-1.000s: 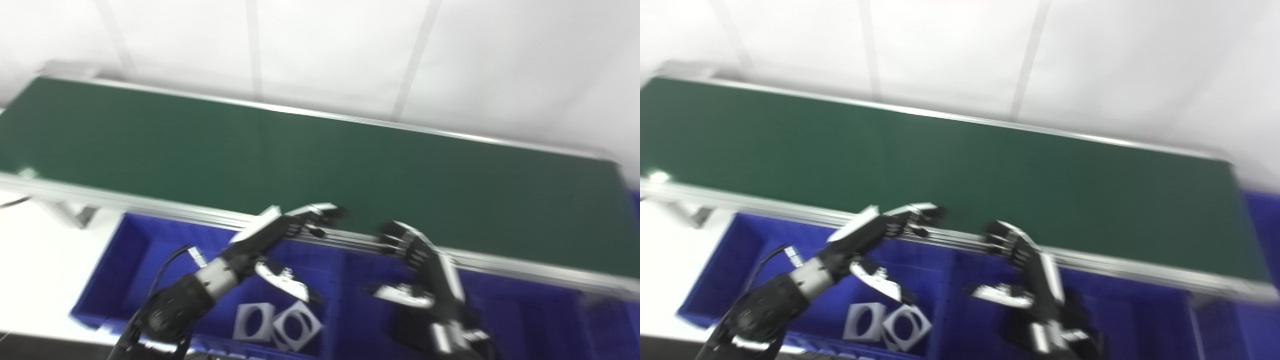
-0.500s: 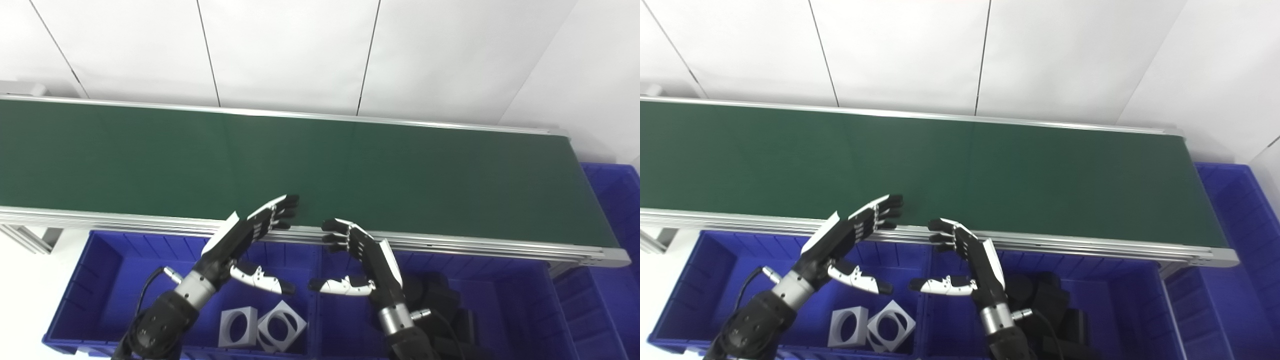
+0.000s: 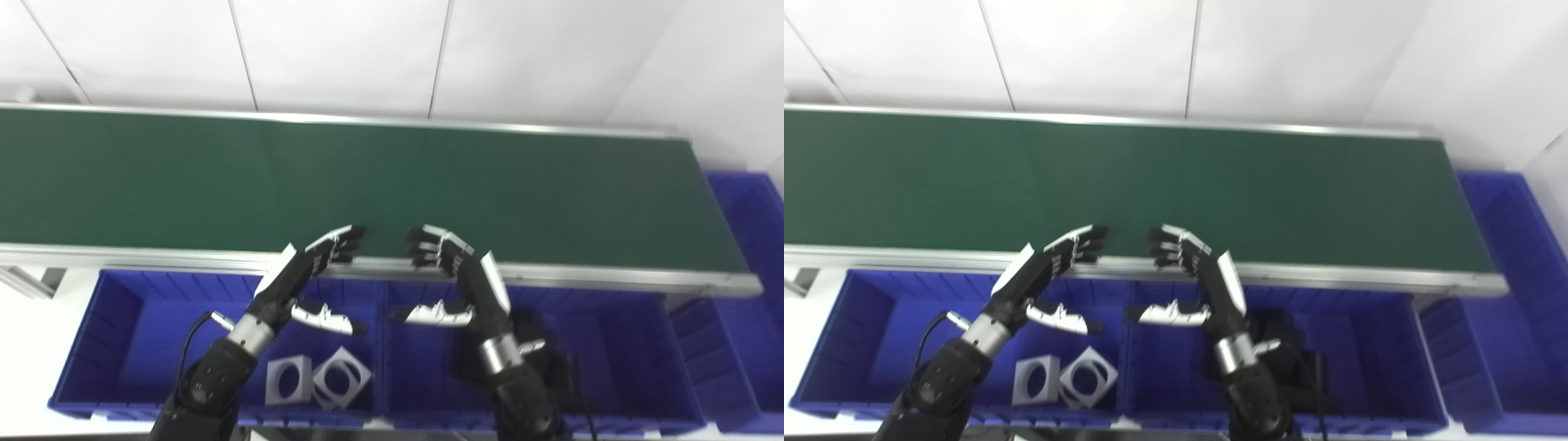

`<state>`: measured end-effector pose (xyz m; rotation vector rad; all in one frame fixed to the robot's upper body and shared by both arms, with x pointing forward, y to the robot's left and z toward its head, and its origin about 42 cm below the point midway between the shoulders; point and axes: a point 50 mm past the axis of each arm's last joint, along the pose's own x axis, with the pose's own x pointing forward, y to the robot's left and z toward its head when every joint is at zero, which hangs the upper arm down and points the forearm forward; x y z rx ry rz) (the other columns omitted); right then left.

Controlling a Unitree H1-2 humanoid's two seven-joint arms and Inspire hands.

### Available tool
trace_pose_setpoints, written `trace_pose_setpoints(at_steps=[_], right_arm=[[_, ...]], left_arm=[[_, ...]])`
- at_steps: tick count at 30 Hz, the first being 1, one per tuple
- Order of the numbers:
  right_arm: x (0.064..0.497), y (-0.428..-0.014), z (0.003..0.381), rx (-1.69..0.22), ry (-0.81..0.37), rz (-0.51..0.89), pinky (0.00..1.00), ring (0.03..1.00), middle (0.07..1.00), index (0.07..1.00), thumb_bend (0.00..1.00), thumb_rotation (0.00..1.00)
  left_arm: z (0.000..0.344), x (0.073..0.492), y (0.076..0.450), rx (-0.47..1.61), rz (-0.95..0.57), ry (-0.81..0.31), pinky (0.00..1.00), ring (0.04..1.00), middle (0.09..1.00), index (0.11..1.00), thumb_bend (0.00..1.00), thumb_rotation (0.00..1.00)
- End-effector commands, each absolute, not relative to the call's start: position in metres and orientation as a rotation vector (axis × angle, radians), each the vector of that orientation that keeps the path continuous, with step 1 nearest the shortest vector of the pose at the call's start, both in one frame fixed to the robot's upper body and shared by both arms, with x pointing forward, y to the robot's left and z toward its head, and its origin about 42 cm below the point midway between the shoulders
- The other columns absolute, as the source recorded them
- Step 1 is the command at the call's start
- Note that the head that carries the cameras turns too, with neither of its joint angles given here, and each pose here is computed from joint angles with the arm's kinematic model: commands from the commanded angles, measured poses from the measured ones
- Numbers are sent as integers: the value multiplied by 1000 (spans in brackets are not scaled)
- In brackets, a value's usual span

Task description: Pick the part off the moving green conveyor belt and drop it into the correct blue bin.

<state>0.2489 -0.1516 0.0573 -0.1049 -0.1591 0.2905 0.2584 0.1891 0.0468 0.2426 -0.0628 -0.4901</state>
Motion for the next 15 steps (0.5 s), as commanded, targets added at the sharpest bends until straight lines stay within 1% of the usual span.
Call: trace_pose_setpoints(at_steps=[1, 6, 11, 15], right_arm=[[252, -151, 68, -90, -188, 292, 616, 690, 757, 749, 937, 203], [251, -150, 71, -86, -188, 299, 608, 685, 757, 745, 925, 169], [253, -147, 72, -86, -184, 300, 614, 686, 757, 746, 930, 176], [253, -147, 72, -92, -182, 302, 595, 678, 754, 744, 934, 190]], left_arm=[[61, 267, 183, 242, -472, -150, 777, 841, 877, 865, 945, 169], [66, 266, 183, 241, -458, -159, 757, 833, 878, 863, 943, 161], [69, 266, 186, 201, -464, -158, 787, 849, 884, 867, 933, 115], [71, 265, 186, 196, -465, -158, 792, 848, 876, 867, 944, 115]])
